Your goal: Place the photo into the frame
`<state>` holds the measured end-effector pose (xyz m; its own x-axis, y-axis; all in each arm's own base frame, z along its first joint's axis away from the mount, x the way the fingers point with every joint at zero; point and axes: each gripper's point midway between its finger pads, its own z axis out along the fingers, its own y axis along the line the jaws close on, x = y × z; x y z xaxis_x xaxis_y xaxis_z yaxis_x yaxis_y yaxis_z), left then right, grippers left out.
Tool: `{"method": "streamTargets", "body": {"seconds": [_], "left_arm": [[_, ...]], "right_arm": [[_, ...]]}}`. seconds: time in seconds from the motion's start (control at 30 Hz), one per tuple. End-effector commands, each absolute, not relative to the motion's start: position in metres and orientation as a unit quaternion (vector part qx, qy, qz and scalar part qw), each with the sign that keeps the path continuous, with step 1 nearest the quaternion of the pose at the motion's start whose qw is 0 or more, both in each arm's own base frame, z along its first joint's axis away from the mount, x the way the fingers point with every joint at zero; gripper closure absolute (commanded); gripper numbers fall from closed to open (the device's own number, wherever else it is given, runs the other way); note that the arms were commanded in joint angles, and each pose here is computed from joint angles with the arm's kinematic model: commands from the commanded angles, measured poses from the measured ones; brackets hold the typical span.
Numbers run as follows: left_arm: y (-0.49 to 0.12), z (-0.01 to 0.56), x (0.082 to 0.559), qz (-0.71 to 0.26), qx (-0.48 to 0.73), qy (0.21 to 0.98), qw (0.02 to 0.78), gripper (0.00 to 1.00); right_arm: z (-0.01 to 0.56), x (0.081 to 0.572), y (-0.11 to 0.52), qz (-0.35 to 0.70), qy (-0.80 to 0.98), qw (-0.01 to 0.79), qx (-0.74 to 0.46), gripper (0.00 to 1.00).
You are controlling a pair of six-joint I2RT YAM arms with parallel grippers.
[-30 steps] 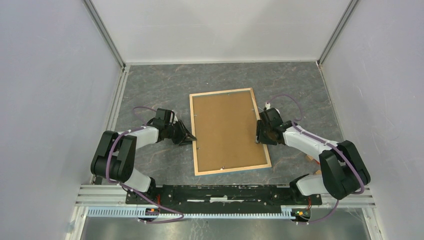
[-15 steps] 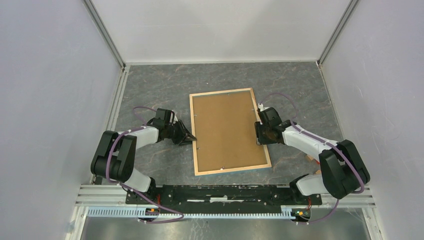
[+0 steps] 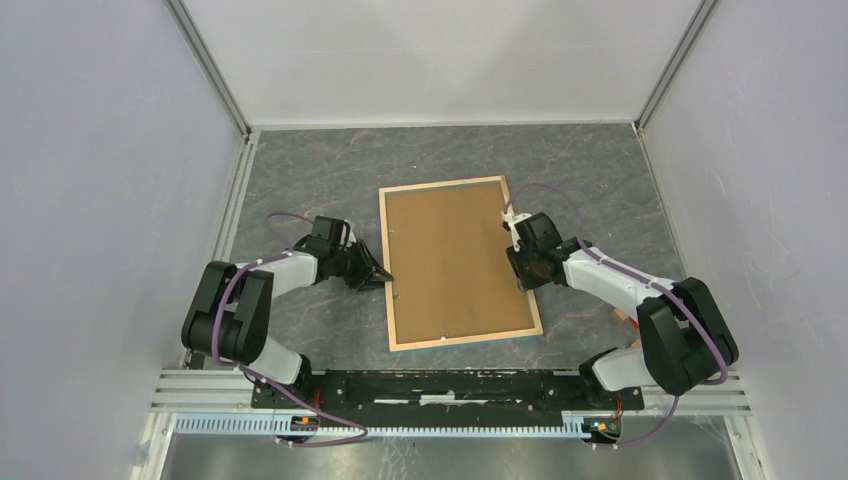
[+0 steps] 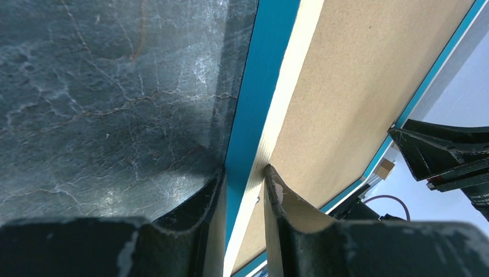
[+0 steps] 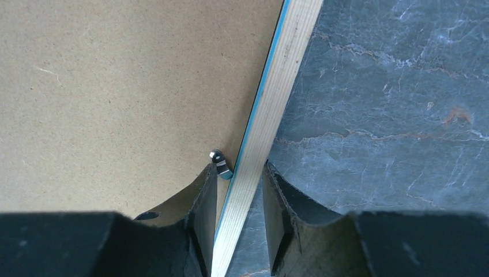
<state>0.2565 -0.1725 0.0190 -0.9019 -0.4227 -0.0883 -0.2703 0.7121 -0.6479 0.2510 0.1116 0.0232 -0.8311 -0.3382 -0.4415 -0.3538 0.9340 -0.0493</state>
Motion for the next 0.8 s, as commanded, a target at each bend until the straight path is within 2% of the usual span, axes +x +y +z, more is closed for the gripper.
{"method": "streamTargets", "body": {"seconds": [0.0, 0.4, 0.6, 0.63, 0.7, 0.77], "left_arm": [[-0.163, 0.006, 0.243, -0.289, -0.211, 0.930, 0.088, 0.98], [-0.162, 0.006, 0.242, -0.287, -0.209, 0.931, 0.089, 0.98], [-0.161, 0.006, 0.241, -0.286, -0.209, 0.931, 0.090, 0.98], [-0.160, 0.006, 0.240, -0.285, -0.209, 0.931, 0.091, 0.98], [-0.159, 0.006, 0.238, -0.284, -0.209, 0.931, 0.093, 0.98], [-0.159, 0.006, 0.237, -0.283, -0.209, 0.931, 0.094, 0.98]], "right_arm": [[0.019, 0.270, 0.108, -0.008, 0.939, 0.258, -0.227, 1.00], [0.008, 0.268, 0.128, 0.024, 0.927, 0.245, -0.283, 1.00], [0.017, 0.270, 0.130, 0.031, 0.930, 0.260, -0.259, 0.99], [0.023, 0.271, 0.134, 0.040, 0.929, 0.263, -0.257, 0.91], [0.037, 0.270, 0.140, 0.058, 0.930, 0.271, -0.241, 0.63], [0.049, 0.270, 0.142, 0.069, 0.930, 0.282, -0.224, 0.41]]}}
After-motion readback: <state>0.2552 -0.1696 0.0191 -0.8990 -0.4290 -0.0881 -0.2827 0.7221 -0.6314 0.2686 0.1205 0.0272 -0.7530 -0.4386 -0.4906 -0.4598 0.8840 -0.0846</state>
